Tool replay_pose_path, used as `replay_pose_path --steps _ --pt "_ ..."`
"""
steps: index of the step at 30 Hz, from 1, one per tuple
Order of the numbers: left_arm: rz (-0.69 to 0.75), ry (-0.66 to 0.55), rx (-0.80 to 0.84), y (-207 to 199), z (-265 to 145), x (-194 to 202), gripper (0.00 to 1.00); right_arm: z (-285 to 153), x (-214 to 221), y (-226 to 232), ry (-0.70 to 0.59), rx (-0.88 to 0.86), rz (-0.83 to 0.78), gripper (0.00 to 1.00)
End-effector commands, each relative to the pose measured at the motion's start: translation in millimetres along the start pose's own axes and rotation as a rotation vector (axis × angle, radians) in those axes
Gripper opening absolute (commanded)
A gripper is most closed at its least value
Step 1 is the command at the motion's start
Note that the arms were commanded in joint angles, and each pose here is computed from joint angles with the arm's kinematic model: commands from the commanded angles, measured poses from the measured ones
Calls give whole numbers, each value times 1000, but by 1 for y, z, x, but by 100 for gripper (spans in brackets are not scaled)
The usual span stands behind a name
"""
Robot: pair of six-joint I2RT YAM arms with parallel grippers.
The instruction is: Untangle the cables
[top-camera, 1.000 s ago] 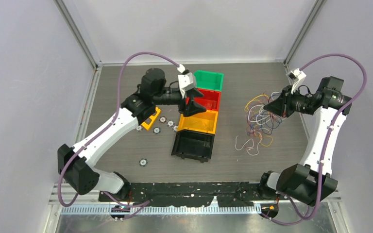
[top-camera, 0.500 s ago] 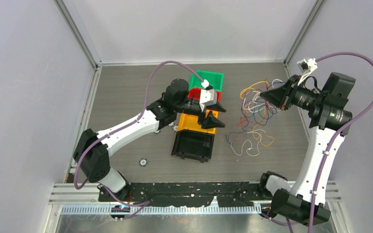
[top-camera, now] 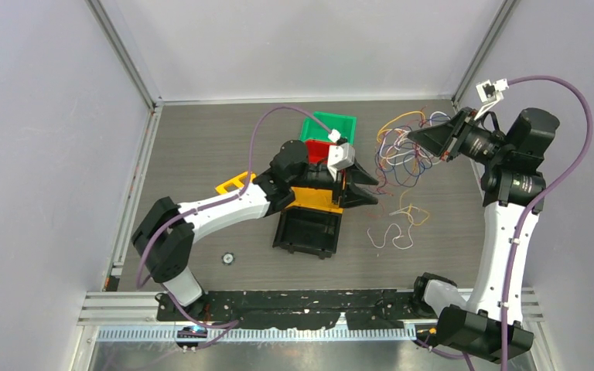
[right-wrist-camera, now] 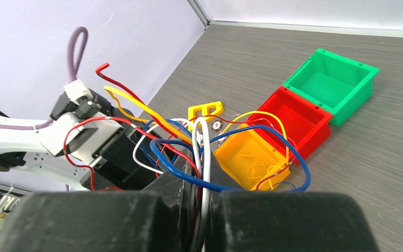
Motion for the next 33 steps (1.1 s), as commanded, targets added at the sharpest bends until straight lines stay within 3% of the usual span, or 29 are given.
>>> replay_pose_path --steps 1,10,24,26,27,29,33 --pt "-5 -114 11 0 14 -29 49 2 -16 8 -54 -3 -10 5" --pt "-54 -166 -61 9 25 -38 58 2 -8 12 -47 -9 18 5" --pt "-37 -190 -58 1 42 -47 50 0 3 13 -41 -6 37 5" --pt "-52 -190 -61 1 43 -47 42 0 5 12 -38 -6 42 5" --pt "-60 -178 -61 0 42 -44 32 1 6 12 -35 -8 48 5" --pt "-73 -143 -47 -3 32 -41 3 1 9 10 -26 -9 62 6" --pt "-45 -23 -71 -14 -3 -22 0 1 20 -5 5 10 108 17"
Point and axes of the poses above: each gripper's point midway between its finger pads, its own z axis out along the fingers, its own y axis along the line the jaws close on, x = y × z, the point moved 1 cm from there along -z, back along the fingers, and after that the axes turned 3 degrees about -z, right-handed, at the moved point
